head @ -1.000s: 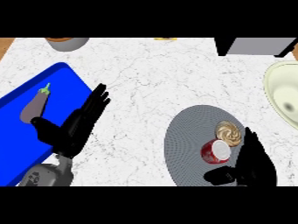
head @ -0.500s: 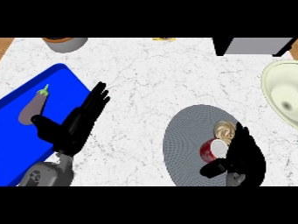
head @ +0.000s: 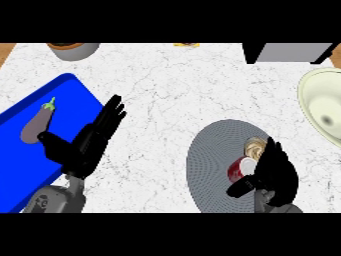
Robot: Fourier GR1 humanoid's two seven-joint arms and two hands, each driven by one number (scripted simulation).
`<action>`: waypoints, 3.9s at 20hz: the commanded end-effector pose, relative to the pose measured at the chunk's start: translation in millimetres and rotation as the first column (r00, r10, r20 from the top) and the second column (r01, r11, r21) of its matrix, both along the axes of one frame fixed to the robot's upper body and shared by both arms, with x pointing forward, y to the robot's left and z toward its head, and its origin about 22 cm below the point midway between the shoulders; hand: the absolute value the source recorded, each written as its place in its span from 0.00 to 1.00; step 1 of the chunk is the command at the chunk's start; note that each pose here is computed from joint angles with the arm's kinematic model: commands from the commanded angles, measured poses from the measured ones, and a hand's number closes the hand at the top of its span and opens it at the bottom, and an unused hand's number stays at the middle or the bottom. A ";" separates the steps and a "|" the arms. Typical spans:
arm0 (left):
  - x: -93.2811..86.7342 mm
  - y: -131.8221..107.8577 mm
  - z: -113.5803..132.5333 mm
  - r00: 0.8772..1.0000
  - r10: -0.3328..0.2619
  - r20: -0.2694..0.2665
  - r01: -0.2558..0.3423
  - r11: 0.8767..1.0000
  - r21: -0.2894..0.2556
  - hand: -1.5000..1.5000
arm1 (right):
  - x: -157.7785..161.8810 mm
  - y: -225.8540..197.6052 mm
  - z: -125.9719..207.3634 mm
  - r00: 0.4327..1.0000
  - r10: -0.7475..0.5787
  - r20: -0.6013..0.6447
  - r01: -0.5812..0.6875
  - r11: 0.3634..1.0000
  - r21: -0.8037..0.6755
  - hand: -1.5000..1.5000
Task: Pick the can from the placemat and place it in the bowl
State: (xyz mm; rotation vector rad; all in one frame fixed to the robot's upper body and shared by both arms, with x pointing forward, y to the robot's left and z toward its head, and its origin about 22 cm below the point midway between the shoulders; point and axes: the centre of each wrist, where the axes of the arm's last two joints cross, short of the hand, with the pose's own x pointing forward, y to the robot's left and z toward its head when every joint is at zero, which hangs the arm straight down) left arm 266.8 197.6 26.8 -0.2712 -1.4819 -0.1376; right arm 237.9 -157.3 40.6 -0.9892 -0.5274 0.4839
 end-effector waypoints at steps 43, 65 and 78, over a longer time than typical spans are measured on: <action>-7.9 -2.7 8.1 1.000 0.012 0.011 -0.012 1.000 -0.013 0.50 | -9.1 -41.9 18.5 0.836 0.548 0.043 -0.515 0.808 -0.287 1.00; 9.0 16.1 17.2 1.000 0.006 0.005 -0.006 1.000 0.008 0.50 | -28.1 -54.8 183.1 0.764 0.443 0.469 -0.256 0.875 -0.411 1.00; 4.1 10.8 -1.6 1.000 -0.022 -0.005 0.022 1.000 -0.003 0.50 | 59.9 -171.0 183.8 0.755 0.368 0.542 -0.160 0.906 -0.393 1.00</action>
